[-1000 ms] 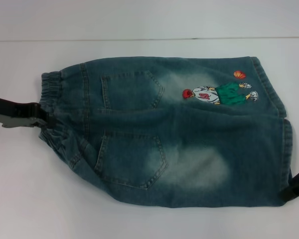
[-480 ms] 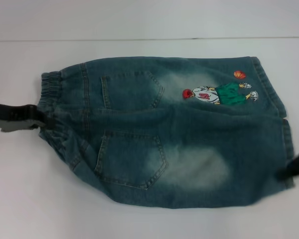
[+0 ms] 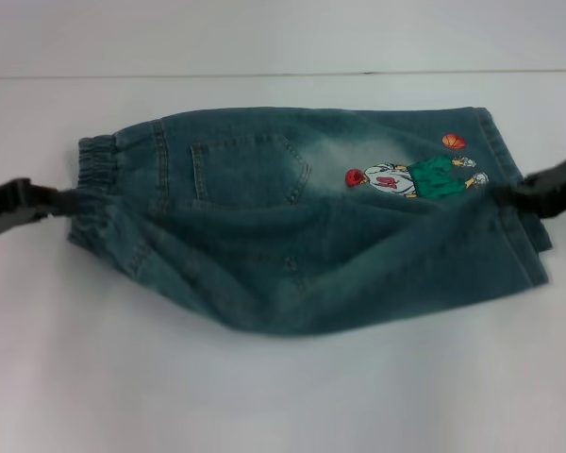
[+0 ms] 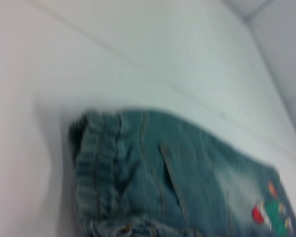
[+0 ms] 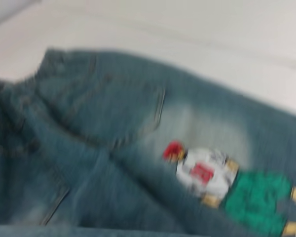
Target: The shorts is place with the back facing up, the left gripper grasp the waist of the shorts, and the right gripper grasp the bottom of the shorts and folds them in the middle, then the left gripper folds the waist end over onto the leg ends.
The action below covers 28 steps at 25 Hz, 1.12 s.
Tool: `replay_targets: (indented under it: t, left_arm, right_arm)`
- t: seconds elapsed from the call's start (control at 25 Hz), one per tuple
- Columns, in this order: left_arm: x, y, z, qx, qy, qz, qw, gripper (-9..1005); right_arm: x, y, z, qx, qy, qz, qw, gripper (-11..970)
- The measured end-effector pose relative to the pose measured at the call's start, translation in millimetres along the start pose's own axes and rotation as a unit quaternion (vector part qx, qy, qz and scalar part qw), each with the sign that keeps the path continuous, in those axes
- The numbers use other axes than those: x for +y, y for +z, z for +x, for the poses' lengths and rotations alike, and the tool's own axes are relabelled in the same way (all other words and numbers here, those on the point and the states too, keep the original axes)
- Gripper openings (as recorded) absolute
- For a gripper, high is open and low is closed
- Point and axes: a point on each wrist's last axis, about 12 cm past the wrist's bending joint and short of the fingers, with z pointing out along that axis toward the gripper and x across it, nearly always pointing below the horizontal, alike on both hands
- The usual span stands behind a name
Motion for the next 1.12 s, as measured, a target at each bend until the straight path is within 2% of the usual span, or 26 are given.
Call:
replay_targets:
  t: [0.16,0.44,0.8,1.12]
  left_arm:
    - [9.2,-2,-2,-0.047,-0.011,-0.017,0.999,52]
    - [17.3,12,-6,-0.098,-0.003,-0.065,0.993,53]
    - [11.8,31,-10,-0.146,0.042,-0.08,0.985,53]
    - [7.7,52,-17,-0.171,0.075,-0.119,0.975,52]
  right_arm:
    - [-2.7,7,-5,-0.047,-0.02,0.016,0.999,34]
    - [-5.7,21,-6,-0.121,-0.056,0.051,0.99,34]
    - [-4.8,41,10,-0.178,-0.089,0.119,0.973,35]
    - [-2.3,54,9,-0.19,-0.096,0.157,0.964,34]
